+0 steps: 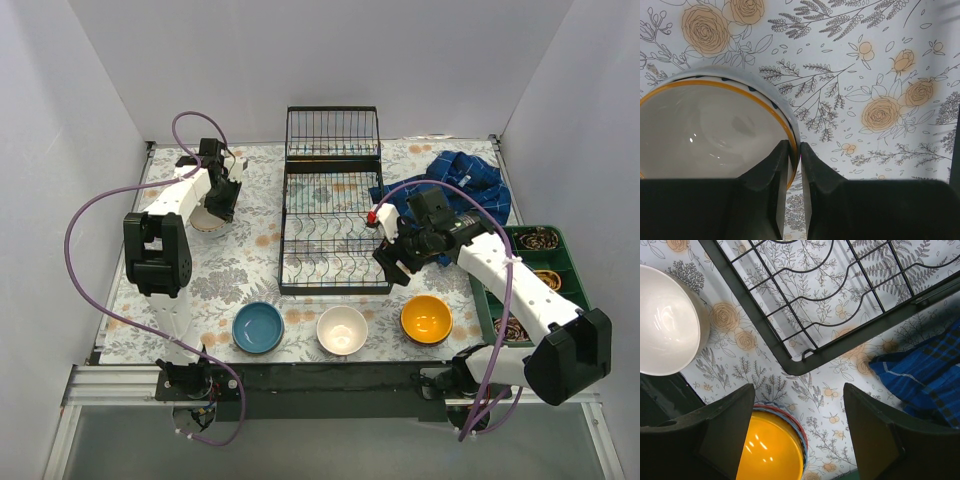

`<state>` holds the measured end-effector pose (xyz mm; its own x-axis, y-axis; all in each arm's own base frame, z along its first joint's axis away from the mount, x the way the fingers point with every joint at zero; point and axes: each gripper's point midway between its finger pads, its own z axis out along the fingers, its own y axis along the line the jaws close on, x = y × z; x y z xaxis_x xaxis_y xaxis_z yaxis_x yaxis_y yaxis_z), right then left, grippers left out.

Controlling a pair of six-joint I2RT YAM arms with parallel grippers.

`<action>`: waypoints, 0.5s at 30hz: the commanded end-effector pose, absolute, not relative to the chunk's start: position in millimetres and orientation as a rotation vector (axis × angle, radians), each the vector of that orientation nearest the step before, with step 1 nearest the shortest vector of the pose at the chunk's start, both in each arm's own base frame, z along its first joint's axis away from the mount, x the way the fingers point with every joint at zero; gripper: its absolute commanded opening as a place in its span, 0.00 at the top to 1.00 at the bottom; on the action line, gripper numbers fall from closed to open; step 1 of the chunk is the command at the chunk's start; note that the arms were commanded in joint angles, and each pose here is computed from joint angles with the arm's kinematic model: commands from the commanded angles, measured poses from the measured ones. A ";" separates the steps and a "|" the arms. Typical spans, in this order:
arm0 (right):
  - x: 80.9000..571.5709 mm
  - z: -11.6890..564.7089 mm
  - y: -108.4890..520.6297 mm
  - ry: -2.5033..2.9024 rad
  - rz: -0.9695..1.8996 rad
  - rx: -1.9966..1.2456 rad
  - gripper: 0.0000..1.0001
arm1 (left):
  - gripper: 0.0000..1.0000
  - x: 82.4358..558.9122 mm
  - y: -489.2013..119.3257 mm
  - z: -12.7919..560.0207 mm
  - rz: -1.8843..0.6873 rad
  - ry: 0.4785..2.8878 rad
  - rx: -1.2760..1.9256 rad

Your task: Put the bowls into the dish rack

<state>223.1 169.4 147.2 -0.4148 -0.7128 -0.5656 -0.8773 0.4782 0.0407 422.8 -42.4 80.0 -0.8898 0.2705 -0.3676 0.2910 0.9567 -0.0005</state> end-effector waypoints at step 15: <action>233.6 146.0 176.9 2.247 0.481 -1.298 0.20 | 0.79 419.9 -47.8 123.8 -0.107 2.648 0.362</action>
<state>227.1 171.8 137.7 -0.4284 -0.7194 -0.5467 -0.8760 0.4790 0.0561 421.5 -44.3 93.7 -0.8875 0.2409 -0.3929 0.2660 0.9639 -0.0098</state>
